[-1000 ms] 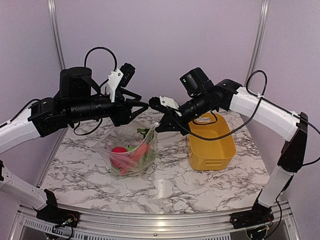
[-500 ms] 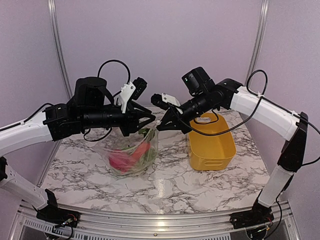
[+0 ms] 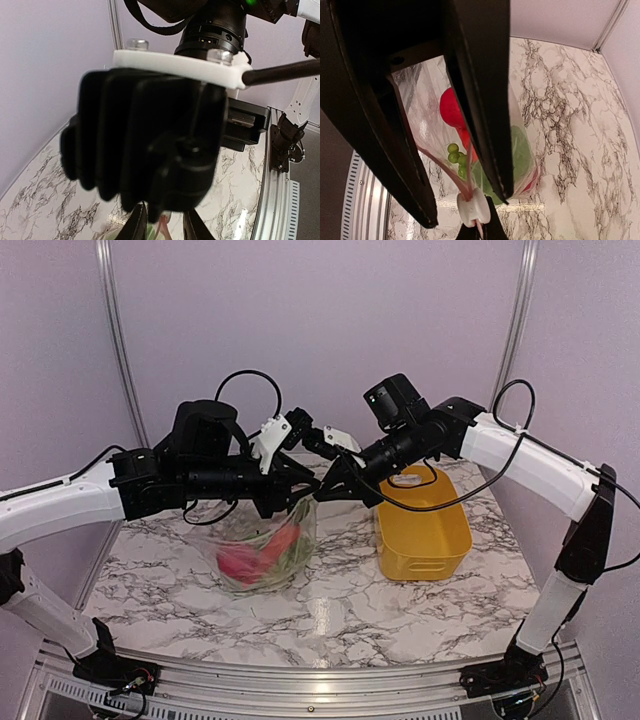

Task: Place the food in the zip-top bag and seal the zipper
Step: Hold the zipper from the zipper food storage bag.

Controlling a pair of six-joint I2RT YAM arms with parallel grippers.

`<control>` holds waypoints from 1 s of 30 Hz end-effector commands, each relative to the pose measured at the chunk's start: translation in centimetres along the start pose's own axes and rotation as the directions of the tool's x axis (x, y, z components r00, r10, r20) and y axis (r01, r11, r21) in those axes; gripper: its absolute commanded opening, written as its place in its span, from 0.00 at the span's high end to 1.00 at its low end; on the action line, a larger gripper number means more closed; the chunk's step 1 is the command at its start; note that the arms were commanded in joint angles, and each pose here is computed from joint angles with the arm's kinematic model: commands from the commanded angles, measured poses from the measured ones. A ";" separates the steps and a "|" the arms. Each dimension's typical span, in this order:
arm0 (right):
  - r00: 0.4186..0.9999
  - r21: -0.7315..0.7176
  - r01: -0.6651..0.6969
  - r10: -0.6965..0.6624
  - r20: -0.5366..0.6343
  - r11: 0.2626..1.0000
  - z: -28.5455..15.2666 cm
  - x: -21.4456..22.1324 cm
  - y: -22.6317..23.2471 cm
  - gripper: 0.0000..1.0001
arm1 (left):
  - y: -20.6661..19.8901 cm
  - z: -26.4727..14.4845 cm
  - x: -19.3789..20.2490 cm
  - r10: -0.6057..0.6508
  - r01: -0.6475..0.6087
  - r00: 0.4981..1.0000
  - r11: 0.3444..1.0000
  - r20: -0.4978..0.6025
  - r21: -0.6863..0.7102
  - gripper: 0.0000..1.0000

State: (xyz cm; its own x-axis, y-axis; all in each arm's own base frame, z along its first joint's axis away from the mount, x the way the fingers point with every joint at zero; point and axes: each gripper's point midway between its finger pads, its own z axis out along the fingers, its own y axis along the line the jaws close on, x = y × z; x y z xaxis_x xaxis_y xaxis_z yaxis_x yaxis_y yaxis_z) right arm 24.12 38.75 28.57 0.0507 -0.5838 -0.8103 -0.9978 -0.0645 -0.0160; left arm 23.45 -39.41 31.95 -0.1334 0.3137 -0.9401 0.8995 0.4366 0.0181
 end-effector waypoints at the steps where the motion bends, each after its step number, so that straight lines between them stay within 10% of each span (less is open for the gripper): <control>1: 0.997 0.023 0.043 -0.045 0.068 0.999 -1.7 -2.5 -0.1 1.00 | -0.2 0.8 0.1 0.051 -0.051 0.998 0.999 -0.039 -0.005 0.75; 30: 0.996 0.030 0.054 -0.056 0.070 0.998 -1.9 -2.5 0.0 0.99 | 0.9 0.9 2.7 0.104 -0.117 0.975 0.991 -0.196 -0.057 0.83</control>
State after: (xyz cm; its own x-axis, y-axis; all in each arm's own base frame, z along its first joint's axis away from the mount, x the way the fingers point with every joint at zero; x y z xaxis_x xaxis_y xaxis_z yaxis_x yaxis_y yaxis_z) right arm 24.14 38.74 28.58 0.0521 -0.5842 -0.8099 -0.9978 -0.0642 -0.0179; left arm 24.11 -39.54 30.98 -0.0827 0.4436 -0.8924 0.8911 0.4338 0.1331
